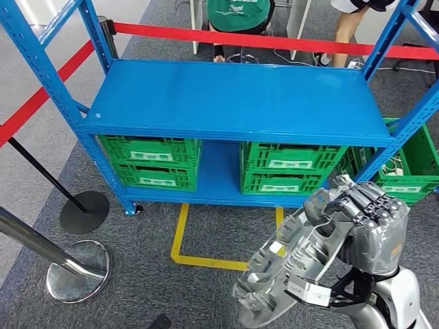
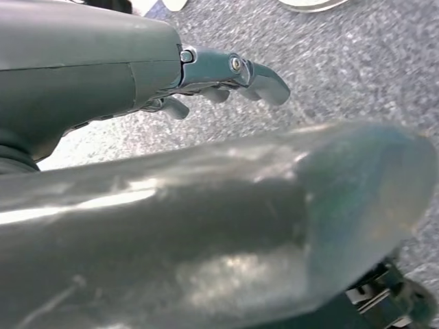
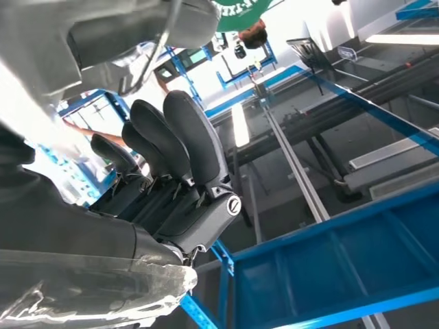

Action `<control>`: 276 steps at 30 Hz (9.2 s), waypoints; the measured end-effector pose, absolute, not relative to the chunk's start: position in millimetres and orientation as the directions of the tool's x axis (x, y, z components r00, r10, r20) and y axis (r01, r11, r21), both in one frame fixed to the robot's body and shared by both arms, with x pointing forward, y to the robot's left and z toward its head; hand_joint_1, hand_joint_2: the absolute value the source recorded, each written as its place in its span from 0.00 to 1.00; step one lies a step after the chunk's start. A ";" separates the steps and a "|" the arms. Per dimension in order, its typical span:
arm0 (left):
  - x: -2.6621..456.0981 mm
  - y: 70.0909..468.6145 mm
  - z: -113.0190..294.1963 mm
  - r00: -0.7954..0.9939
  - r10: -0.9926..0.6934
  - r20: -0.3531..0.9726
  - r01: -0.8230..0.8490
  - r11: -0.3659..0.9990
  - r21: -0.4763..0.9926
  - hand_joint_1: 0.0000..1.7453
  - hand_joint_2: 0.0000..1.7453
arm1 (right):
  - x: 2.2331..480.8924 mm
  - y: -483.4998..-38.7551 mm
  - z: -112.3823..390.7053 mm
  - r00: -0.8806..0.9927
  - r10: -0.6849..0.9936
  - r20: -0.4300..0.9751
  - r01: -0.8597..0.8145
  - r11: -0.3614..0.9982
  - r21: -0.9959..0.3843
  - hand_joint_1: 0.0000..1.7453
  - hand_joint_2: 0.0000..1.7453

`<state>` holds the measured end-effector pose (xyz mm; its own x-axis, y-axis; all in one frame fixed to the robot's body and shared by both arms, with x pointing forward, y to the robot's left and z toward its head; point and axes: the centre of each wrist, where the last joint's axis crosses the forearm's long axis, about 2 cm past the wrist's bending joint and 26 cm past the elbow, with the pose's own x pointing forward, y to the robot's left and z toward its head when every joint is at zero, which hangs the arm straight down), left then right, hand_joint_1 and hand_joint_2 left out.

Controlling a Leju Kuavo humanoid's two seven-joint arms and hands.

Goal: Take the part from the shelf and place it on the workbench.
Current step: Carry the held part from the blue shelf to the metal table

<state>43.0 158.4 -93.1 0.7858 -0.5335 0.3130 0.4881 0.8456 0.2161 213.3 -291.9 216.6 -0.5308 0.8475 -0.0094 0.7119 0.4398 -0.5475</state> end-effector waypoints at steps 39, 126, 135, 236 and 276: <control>45.1 157.6 -92.7 0.782 -0.546 0.299 0.502 0.838 0.216 0.00 0.00 | 206.8 -303.7 212.0 -0.525 0.851 0.024 0.695 0.445 -0.564 1.00 1.00; 30.6 177.9 -99.4 0.803 -0.525 0.283 0.493 0.851 0.179 0.00 0.00 | 237.8 -407.3 303.3 -0.426 0.809 -0.406 0.599 -0.083 -0.796 1.00 1.00; 29.9 180.5 -100.1 0.803 -0.527 0.278 0.496 0.850 0.178 0.00 0.00 | 242.0 -405.0 304.4 -0.427 0.808 -0.406 0.609 -0.076 -0.790 1.00 1.00; 34.7 174.4 -98.6 0.900 -0.351 0.258 0.339 0.936 0.093 0.00 0.00 | 256.9 -372.3 315.4 -0.120 0.916 -0.382 0.936 -0.024 -0.351 1.00 1.00; 28.2 191.9 -102.9 0.905 -0.355 0.233 0.339 0.935 0.106 0.00 0.00 | 263.3 -371.4 306.8 -0.130 0.930 -0.345 0.920 -0.017 -0.391 1.00 1.00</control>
<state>28.2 191.9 -102.9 0.9054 -0.3546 0.2335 0.3387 0.9349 0.1064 263.3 -371.4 306.8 -0.1298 0.9298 -0.3445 0.9201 -0.0166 -0.3914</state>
